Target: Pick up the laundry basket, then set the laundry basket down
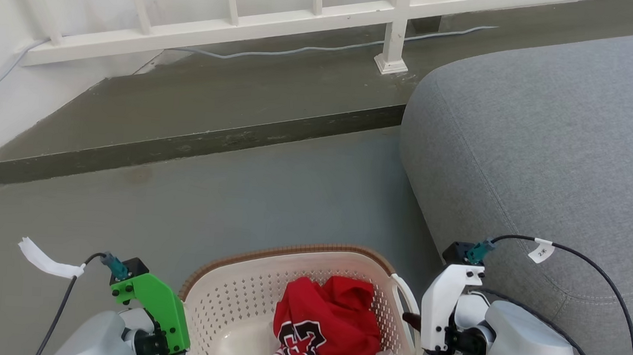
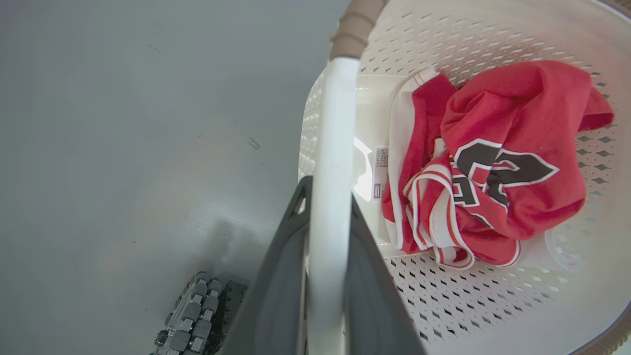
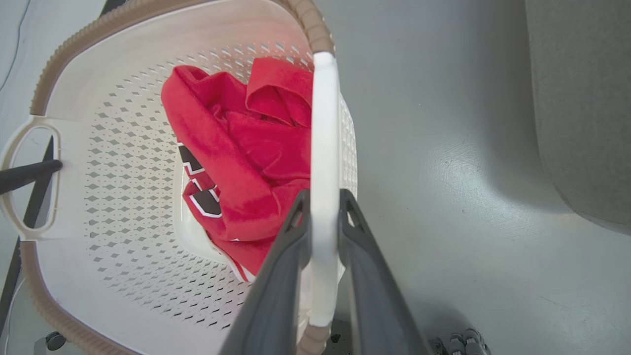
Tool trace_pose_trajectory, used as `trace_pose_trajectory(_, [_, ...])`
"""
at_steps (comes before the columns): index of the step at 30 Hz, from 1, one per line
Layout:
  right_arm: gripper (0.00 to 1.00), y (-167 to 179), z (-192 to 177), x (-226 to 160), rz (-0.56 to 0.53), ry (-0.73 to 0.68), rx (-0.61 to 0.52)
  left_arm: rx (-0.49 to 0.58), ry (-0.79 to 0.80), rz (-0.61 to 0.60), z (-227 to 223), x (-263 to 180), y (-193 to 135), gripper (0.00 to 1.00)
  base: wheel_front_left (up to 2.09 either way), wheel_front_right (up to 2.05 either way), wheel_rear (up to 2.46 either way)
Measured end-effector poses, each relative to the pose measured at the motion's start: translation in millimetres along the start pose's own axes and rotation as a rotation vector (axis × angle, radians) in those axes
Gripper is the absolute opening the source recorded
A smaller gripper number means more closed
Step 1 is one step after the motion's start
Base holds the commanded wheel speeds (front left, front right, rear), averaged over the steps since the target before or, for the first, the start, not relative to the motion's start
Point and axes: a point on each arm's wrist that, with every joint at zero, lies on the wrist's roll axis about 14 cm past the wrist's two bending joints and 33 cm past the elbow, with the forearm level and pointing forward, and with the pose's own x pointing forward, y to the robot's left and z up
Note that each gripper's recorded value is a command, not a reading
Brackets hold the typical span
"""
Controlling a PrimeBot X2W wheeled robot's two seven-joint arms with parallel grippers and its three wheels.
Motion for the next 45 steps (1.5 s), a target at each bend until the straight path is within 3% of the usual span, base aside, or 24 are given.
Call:
trace_pose_trajectory(23, [0.00, -7.8, -8.3, 12.5, -0.004, 0.050, 0.003, -0.020, 0.024, -0.003, -3.7, 15.4, 5.6, 0.00, 0.00, 0.00, 0.00])
trace_pose_trajectory(45, [0.00, -35.3, 24.9, 61.7, -0.025, 0.020, -0.043, -0.028, -0.011, 0.026, 26.5, 68.2, 20.9, 0.00, 0.00, 0.00, 0.00])
